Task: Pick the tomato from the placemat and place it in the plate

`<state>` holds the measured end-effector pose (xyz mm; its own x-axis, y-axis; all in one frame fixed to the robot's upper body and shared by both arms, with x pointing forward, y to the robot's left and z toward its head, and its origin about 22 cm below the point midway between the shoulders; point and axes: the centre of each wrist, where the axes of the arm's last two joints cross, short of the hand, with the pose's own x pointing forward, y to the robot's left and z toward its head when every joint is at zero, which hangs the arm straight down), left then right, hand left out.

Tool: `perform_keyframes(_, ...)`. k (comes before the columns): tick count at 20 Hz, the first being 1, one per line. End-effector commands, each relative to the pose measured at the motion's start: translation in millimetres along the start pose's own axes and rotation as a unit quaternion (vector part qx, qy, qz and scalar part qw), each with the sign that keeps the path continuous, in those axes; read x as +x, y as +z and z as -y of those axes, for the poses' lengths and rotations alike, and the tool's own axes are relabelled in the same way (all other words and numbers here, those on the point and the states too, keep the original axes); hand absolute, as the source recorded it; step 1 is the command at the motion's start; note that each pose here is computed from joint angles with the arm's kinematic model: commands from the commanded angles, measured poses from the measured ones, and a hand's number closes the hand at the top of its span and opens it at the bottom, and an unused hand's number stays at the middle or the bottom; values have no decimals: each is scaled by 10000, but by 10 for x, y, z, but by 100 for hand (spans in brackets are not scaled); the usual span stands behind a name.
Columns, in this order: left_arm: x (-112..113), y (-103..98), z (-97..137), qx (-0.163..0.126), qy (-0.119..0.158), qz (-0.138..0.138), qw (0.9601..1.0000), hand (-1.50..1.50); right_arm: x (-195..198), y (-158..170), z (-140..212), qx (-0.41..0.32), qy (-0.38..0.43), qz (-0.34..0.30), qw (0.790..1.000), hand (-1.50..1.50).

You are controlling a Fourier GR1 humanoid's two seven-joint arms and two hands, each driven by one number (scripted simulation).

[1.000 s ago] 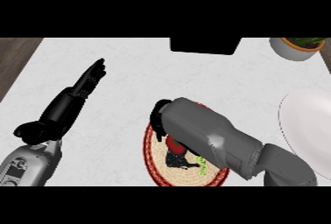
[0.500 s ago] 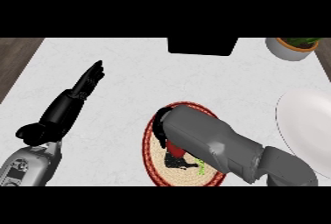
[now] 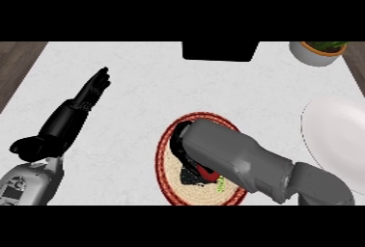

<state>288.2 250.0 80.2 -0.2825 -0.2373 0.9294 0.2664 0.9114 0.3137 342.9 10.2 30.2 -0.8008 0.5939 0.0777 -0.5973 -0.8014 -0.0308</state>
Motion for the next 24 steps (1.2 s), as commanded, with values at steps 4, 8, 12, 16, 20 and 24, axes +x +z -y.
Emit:
perform_keyframes(4,-47,72,-89,265,-79,-166,9995,0,-1921,553,-902,-664,-3107,-2280,9204,150)
perform_keyframes(8,-108,127,-126,379,-70,-332,9987,0,-2492,1036,-1421,-1150,-4352,-3469,8228,150)
perform_keyframes(12,-84,112,-120,368,-53,-263,9990,0,-2725,1446,-1679,-1680,-5118,-4683,7004,150)
perform_keyframes(16,-51,97,-101,256,-66,-153,9995,0,-2751,1764,-1650,-2288,-5632,-5595,5634,150)
perform_keyframes(20,8,56,-55,50,-47,-7,10000,0,-2660,1949,-1424,-2745,-6126,-6204,4055,150)
perform_keyframes(24,76,-22,17,-159,-66,151,9997,0,-2486,1907,-1101,-2965,-6411,-6536,2717,150)
